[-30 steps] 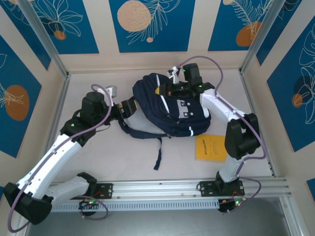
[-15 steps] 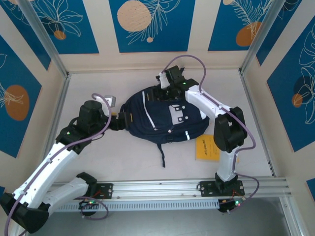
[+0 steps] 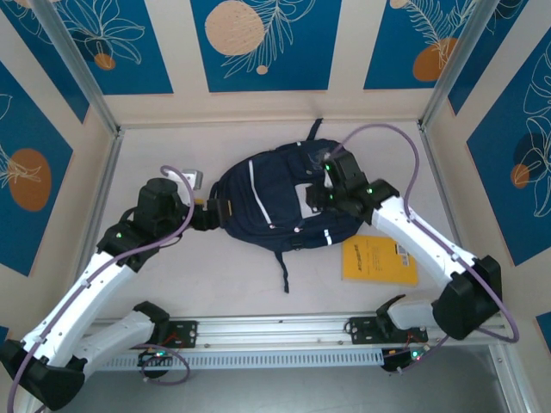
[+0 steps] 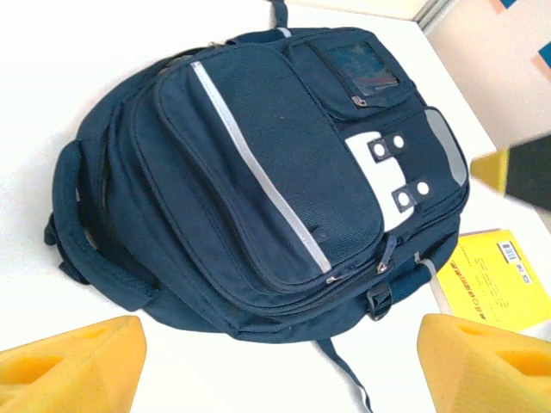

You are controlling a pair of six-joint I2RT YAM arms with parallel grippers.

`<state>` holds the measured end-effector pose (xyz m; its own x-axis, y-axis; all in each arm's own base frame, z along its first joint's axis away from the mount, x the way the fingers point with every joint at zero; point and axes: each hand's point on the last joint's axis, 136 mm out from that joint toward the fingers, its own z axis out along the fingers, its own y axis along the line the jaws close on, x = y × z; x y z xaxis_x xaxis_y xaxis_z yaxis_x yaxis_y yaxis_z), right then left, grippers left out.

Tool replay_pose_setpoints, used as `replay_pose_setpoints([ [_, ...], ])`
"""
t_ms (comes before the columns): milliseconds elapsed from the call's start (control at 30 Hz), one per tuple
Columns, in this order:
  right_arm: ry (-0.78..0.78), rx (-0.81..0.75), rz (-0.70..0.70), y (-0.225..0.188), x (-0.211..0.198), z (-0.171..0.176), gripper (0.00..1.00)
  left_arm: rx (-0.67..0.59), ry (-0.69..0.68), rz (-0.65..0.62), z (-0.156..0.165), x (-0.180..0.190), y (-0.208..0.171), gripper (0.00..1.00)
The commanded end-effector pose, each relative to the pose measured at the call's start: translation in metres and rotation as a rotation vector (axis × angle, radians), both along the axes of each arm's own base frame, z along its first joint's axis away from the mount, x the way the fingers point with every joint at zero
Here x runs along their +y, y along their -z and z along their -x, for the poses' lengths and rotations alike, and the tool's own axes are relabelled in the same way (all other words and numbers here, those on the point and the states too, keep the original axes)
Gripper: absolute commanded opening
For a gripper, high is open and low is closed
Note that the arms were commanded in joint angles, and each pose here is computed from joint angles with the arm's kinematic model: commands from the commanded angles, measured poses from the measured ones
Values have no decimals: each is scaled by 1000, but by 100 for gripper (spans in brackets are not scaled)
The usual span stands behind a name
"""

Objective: Pack the student bag
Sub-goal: Move the student bag to the center of the table.

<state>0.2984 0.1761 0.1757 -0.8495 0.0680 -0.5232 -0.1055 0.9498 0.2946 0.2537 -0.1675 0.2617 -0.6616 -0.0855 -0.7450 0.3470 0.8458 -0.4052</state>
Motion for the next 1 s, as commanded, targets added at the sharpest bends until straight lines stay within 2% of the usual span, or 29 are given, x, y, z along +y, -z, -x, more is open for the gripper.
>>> replay_pose_setpoints([
  [0, 106, 146, 11, 45, -21, 37, 27, 19, 60, 2, 1, -11, 6, 81],
  [100, 146, 200, 8, 73, -33, 58, 15, 43, 82, 4, 2, -17, 11, 81],
  [267, 144, 244, -45, 98, -26, 59, 11, 49, 90, 5, 2, -19, 12, 81],
  [433, 144, 251, -64, 108, -14, 21, 10, 52, 90, -7, 3, -18, 14, 81],
  [667, 152, 191, -101, 97, -17, -51, 10, 54, 101, -20, 3, -19, 17, 81],
  [800, 151, 178, -127, 78, -18, -51, 18, 57, 102, -29, 3, -19, 18, 81],
  [900, 236, 199, -67, 75, -43, -26, 38, 55, 102, -31, 3, -19, 18, 81],
  [967, 366, 205, 15, 78, -77, -4, 49, 59, 108, -27, 3, -21, 18, 81],
])
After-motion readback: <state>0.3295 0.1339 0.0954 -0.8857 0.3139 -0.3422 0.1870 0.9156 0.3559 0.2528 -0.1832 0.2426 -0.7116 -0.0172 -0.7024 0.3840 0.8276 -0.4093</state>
